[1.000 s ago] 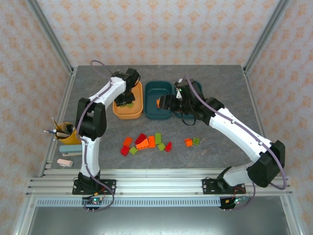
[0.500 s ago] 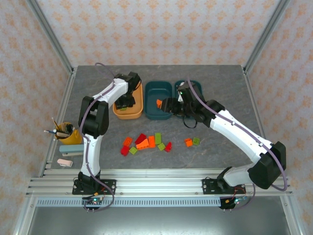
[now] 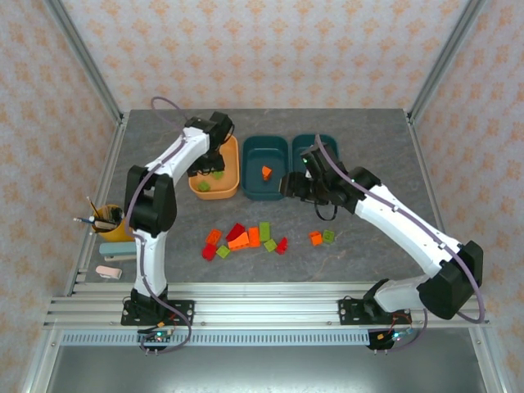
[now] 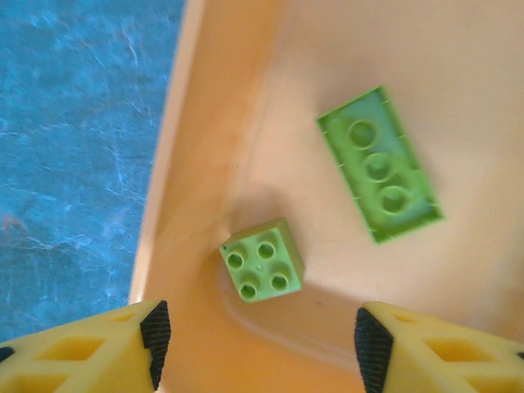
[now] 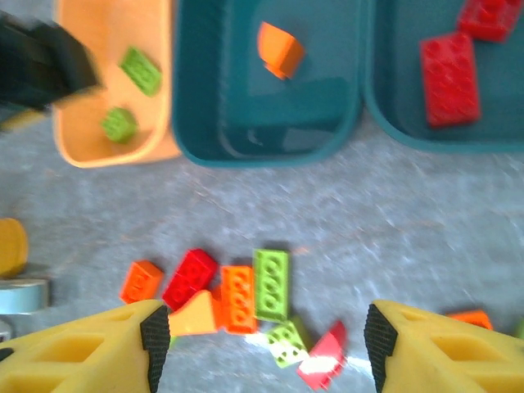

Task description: Sort the legos into containers by color

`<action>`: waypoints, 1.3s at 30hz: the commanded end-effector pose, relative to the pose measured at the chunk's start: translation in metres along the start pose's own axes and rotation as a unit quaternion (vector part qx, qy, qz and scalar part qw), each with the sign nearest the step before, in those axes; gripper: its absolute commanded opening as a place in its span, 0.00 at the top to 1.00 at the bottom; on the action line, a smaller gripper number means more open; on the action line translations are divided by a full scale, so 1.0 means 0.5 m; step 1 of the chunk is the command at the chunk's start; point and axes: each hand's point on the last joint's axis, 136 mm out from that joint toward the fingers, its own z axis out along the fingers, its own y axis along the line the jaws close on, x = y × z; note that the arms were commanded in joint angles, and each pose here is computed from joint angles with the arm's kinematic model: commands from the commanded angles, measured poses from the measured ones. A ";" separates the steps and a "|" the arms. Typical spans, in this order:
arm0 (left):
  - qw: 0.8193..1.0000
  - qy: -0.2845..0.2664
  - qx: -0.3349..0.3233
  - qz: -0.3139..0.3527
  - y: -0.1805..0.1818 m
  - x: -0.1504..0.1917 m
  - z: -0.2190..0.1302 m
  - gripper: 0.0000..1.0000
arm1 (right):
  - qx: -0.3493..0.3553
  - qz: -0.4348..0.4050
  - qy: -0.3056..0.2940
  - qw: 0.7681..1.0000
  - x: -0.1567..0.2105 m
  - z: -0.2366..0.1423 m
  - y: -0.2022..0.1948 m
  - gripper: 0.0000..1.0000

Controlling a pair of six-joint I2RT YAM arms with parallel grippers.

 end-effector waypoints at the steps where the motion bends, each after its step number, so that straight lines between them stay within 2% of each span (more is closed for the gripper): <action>1: 0.993 -0.085 0.082 -0.002 -0.009 -0.014 -0.188 0.30 | 0.097 0.028 0.093 0.990 0.107 0.019 -0.107 0.34; 4: 0.984 -0.104 0.140 0.025 -0.037 0.041 -0.259 0.24 | 0.109 0.070 0.168 0.977 0.205 0.058 -0.151 0.31; 7: 0.974 -0.100 0.199 0.047 -0.067 0.124 -0.293 0.21 | 0.112 0.076 0.182 0.974 0.244 0.091 -0.179 0.23; 9: 0.967 -0.092 0.233 0.044 -0.077 0.178 -0.302 0.21 | 0.118 0.064 0.184 0.974 0.250 0.111 -0.191 0.19; 13: 0.954 -0.082 0.287 0.043 -0.078 0.281 -0.306 0.19 | 0.174 0.031 0.196 0.965 0.252 0.148 -0.234 0.18; 17: 0.946 -0.080 0.312 0.035 -0.057 0.342 -0.303 0.19 | 0.184 0.028 0.197 0.963 0.245 0.179 -0.251 0.18; 21: 0.946 -0.075 0.314 0.025 -0.030 0.368 -0.296 0.19 | 0.203 0.026 0.205 0.957 0.237 0.195 -0.278 0.18; 26: 0.946 -0.079 0.313 0.021 -0.011 0.372 -0.301 0.19 | 0.180 0.005 0.209 0.961 0.220 0.212 -0.264 0.21; 34: 0.948 -0.077 0.307 0.008 0.004 0.378 -0.293 0.19 | 0.183 -0.020 0.228 0.956 0.208 0.226 -0.256 0.39; 39: 0.949 -0.079 0.307 0.006 0.010 0.380 -0.293 0.19 | 0.179 -0.011 0.245 0.953 0.225 0.225 -0.256 0.44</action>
